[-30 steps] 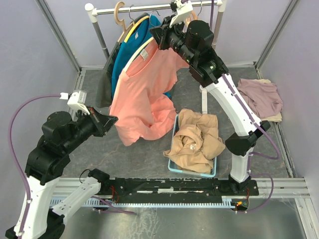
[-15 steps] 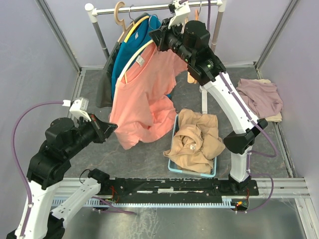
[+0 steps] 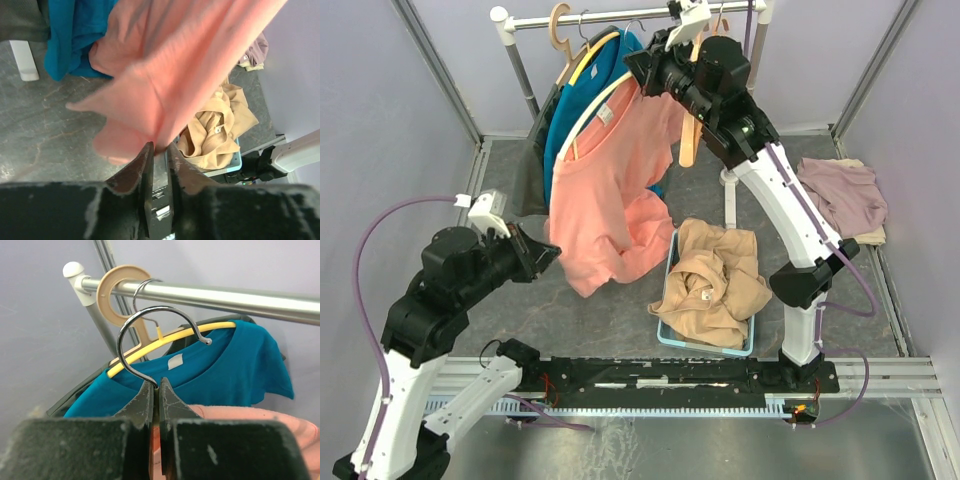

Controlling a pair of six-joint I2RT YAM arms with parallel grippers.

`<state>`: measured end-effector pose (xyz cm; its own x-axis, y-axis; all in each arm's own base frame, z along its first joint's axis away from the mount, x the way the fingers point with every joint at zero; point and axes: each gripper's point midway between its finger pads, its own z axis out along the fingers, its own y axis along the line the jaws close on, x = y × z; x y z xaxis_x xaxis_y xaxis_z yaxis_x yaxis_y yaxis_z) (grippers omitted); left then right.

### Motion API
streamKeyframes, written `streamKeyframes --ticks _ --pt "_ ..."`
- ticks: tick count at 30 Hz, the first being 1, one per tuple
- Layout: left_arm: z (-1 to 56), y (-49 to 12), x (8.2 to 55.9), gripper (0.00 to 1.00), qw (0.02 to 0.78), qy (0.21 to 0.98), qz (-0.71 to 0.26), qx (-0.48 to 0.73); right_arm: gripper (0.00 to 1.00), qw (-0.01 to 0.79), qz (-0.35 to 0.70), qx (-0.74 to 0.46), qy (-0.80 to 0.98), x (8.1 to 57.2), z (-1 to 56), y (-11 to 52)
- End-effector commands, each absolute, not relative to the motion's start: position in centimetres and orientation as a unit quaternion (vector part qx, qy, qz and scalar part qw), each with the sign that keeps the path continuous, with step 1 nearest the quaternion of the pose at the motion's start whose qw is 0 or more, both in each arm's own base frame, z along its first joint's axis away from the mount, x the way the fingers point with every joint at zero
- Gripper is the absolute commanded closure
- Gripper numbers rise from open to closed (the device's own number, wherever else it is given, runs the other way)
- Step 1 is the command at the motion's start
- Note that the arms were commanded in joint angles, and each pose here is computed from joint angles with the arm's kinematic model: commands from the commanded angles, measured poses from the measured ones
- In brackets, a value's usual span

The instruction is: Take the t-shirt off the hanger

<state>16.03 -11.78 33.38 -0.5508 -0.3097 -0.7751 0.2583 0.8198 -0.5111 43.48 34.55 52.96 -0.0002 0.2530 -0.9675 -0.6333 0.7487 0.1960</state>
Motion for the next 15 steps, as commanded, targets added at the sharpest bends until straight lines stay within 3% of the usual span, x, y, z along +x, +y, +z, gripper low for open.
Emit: streamKeyframes --ticks 1,5,15 --pt "35.2 -12.7 17.7 0.7 0.482 0.819 -0.312 -0.022 0.99 0.77 0.336 -0.106 0.533 41.7 61.6 30.5" --pt "38.1 -13.6 19.7 0.54 0.508 0.8 -0.319 -0.012 0.99 0.766 0.336 -0.111 0.536 41.5 61.3 30.5" --pt "42.9 -13.9 22.4 0.42 0.566 0.764 -0.309 0.002 0.99 0.756 0.346 -0.125 0.541 40.7 60.7 31.0"
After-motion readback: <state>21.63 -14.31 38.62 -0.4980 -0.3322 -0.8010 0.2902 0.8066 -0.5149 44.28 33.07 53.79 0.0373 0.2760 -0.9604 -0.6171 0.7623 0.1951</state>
